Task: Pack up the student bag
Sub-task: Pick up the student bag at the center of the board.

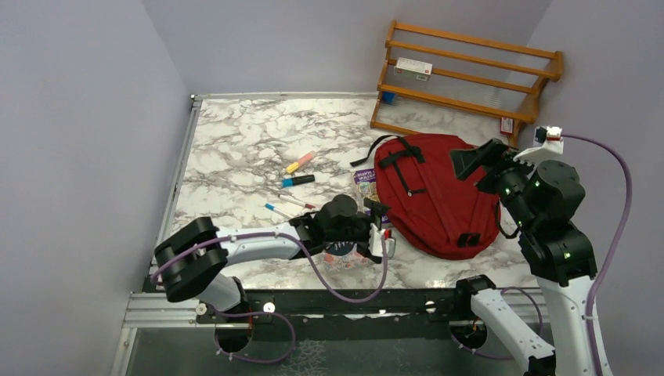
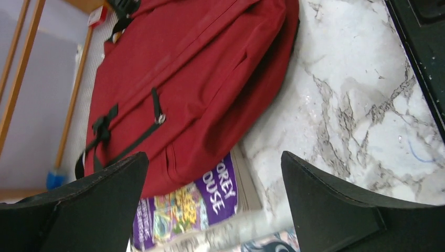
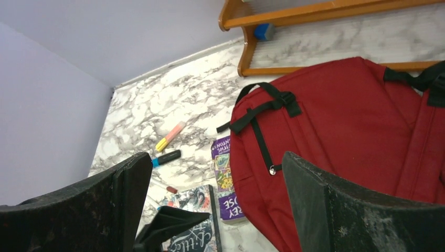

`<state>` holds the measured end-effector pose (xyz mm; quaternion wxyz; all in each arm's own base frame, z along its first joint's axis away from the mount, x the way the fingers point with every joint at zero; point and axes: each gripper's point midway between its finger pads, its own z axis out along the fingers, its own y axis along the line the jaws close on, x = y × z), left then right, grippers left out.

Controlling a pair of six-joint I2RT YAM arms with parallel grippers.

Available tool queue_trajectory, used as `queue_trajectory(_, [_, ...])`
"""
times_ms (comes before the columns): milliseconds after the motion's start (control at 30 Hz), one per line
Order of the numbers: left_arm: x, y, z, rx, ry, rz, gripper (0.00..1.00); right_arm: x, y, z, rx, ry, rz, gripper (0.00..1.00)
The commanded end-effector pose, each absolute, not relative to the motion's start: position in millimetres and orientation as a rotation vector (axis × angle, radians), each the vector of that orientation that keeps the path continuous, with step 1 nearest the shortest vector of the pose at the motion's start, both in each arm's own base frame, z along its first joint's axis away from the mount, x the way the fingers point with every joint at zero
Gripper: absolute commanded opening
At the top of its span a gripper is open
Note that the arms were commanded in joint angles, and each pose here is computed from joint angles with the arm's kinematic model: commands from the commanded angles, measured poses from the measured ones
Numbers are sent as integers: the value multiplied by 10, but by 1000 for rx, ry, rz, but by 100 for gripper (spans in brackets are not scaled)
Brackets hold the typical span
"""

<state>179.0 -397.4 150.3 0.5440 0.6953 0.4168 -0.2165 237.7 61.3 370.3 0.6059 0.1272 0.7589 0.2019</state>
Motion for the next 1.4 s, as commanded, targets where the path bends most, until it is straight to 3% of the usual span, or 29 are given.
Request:
queue_trajectory(0, [1657, -4383, 1610, 1757, 698, -521, 96, 2252, 616, 3962, 214, 1663, 476, 99])
queue_trajectory(500, [1806, -4649, 774, 2028, 599, -259, 98, 2159, 605, 3941, 188, 1688, 461, 99])
queue_trajectory(1100, [2140, -5001, 681, 1920, 568, -59, 98, 2140, 686, 3861, 168, 1729, 501, 99])
queue_trajectory(1367, [2185, -5069, 573, 1929, 586, -34, 88, 2165, 703, 3775, 187, 1753, 512, 99])
